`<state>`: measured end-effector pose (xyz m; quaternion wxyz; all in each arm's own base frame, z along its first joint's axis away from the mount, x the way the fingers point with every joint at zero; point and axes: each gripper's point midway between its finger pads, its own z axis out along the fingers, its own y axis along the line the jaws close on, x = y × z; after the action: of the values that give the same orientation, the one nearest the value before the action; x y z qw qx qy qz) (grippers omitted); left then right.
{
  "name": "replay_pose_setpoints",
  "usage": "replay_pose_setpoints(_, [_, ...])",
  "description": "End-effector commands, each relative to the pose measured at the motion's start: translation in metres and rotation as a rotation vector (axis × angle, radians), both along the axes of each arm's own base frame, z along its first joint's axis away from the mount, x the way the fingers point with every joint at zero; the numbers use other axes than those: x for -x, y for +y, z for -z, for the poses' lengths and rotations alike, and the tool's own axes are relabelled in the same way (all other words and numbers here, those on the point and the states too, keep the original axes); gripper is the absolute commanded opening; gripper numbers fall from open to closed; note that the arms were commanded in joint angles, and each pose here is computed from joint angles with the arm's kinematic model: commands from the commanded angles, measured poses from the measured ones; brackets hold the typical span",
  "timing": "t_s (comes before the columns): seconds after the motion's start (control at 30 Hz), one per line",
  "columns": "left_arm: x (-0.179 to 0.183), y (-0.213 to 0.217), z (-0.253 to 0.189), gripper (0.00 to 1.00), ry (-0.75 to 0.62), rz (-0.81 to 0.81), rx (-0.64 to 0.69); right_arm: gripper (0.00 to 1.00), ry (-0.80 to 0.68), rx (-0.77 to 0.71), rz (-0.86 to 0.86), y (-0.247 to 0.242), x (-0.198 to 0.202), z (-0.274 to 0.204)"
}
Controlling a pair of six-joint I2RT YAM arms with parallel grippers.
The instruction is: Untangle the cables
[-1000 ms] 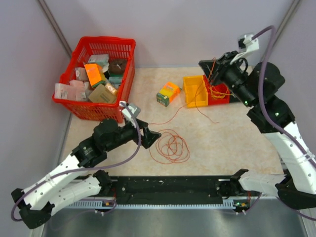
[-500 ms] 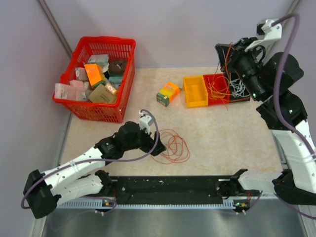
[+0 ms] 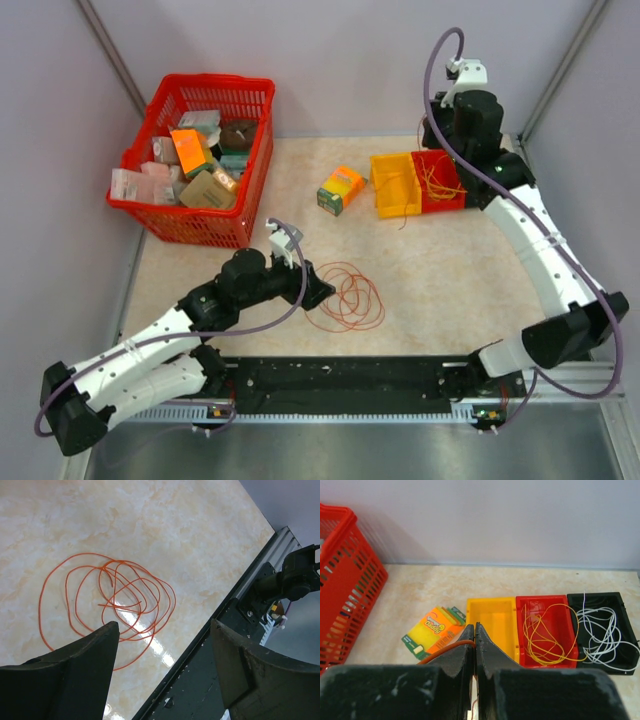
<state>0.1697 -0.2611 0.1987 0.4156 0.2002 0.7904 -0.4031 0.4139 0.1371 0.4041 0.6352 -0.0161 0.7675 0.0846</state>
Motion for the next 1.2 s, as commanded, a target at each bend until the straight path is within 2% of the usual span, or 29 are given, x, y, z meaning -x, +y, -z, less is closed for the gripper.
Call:
replay_pose_setpoints(0.0, [-0.005, -0.008, -0.022, 0.78, -0.034, 0.0, 0.069, 0.0, -0.056, -0.058, 0.015, -0.004, -0.034, -0.006])
replay_pose_setpoints(0.4, [-0.006, -0.012, -0.027, 0.82, -0.041, 0.019, 0.067, 0.0, 0.041, 0.006, 0.063, -0.007, -0.108, 0.057])
replay_pose_setpoints(0.87, [-0.006, -0.01, -0.023, 0.83, -0.036, 0.011, 0.056, 0.0, 0.143, 0.056, 0.03, 0.02, -0.182, 0.144])
replay_pose_setpoints(1.07, [-0.006, -0.009, -0.021, 0.83, -0.032, 0.009, 0.045, 0.0, 0.116, 0.024, 0.04, 0.009, -0.197, 0.139])
replay_pose_setpoints(1.17, [-0.006, -0.01, -0.022, 0.83, -0.032, 0.01, 0.047, 0.0, 0.081, 0.008, 0.034, 0.0, -0.201, 0.118])
